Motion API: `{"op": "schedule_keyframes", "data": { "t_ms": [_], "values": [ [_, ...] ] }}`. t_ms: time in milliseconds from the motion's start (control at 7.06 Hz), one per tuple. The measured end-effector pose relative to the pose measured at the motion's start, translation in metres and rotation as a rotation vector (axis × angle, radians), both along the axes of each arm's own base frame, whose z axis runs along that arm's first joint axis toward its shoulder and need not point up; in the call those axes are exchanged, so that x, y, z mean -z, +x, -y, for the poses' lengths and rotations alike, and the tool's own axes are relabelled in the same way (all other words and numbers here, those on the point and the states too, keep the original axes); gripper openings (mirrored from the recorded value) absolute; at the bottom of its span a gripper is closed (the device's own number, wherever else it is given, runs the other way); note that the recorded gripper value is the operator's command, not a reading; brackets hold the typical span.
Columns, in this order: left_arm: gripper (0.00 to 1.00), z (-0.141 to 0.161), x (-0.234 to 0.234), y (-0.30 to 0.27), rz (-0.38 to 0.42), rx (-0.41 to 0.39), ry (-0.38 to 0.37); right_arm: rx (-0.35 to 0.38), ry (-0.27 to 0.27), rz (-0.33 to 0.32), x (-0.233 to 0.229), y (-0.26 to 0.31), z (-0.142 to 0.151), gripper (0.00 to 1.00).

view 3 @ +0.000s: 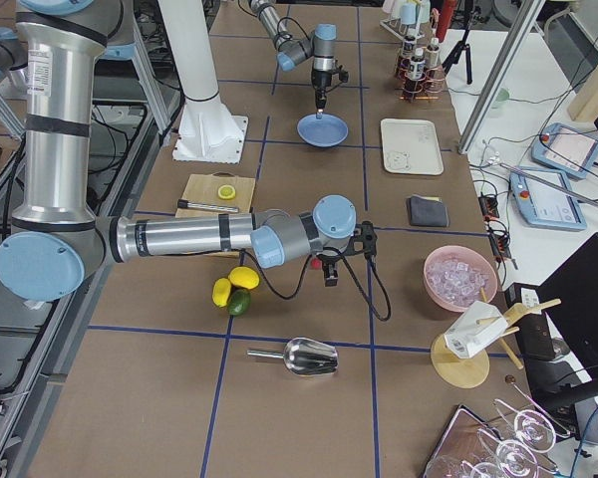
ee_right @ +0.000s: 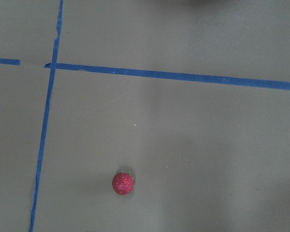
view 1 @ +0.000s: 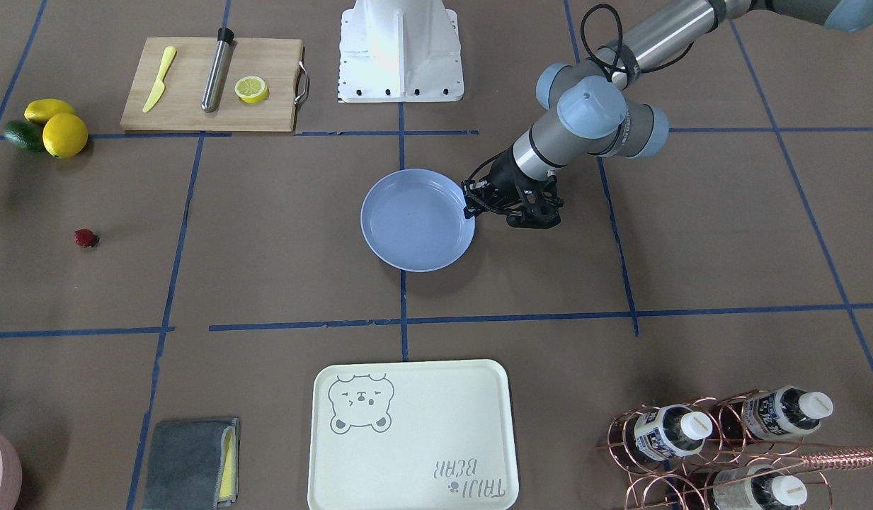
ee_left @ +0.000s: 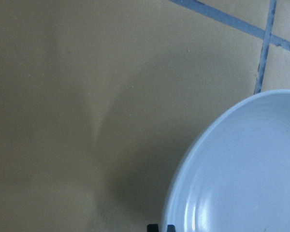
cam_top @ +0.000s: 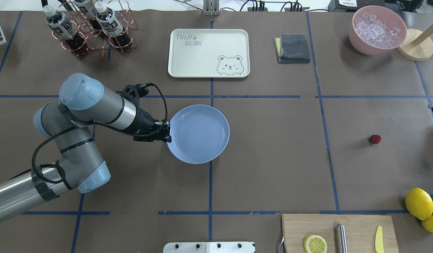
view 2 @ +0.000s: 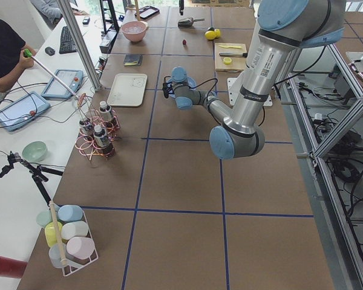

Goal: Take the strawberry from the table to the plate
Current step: 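Set the plate down at the table center while the right gripper reaches for the strawberry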

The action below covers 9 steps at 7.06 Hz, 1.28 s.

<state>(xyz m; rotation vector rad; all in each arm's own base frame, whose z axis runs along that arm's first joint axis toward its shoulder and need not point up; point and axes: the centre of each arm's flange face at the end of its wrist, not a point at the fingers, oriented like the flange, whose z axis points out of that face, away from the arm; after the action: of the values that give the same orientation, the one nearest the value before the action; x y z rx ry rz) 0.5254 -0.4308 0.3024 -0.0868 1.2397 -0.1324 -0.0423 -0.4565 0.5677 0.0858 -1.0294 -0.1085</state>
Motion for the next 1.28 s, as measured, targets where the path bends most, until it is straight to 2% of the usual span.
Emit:
{"op": "schedule_keyframes", "data": {
  "t_ms": [283, 425, 567, 850, 992, 1133, 1275],
  "values": [
    [0.00, -0.006, 0.007, 0.018, 0.003, 0.009, 0.016, 0.006, 0.002, 0.010, 0.005, -0.003, 0.002, 1.00],
    [0.52, -0.007, 0.007, 0.024, 0.008, 0.015, 0.020, 0.019, 0.001, 0.029, 0.009, -0.008, 0.003, 1.00],
    [0.99, -0.009, 0.005, 0.029, 0.014, 0.029, 0.029, 0.033, 0.000, 0.041, 0.012, -0.014, 0.003, 1.00],
    [0.99, -0.010, 0.017, 0.024, -0.002, 0.073, 0.060, 0.046, -0.033, 0.021, 0.021, -0.043, 0.006, 1.00],
    [0.99, -0.011, 0.028, 0.015, -0.023, 0.089, 0.075, 0.040, -0.022, -0.049, 0.029, -0.081, 0.007, 1.00],
    [0.99, -0.011, 0.036, 0.009, -0.038, 0.098, 0.083, 0.013, 0.014, -0.129, 0.034, -0.128, 0.002, 1.00],
    [0.99, -0.012, 0.040, 0.006, -0.047, 0.102, 0.087, -0.018, 0.027, -0.181, 0.032, -0.165, -0.006, 1.00]
  ]
}}
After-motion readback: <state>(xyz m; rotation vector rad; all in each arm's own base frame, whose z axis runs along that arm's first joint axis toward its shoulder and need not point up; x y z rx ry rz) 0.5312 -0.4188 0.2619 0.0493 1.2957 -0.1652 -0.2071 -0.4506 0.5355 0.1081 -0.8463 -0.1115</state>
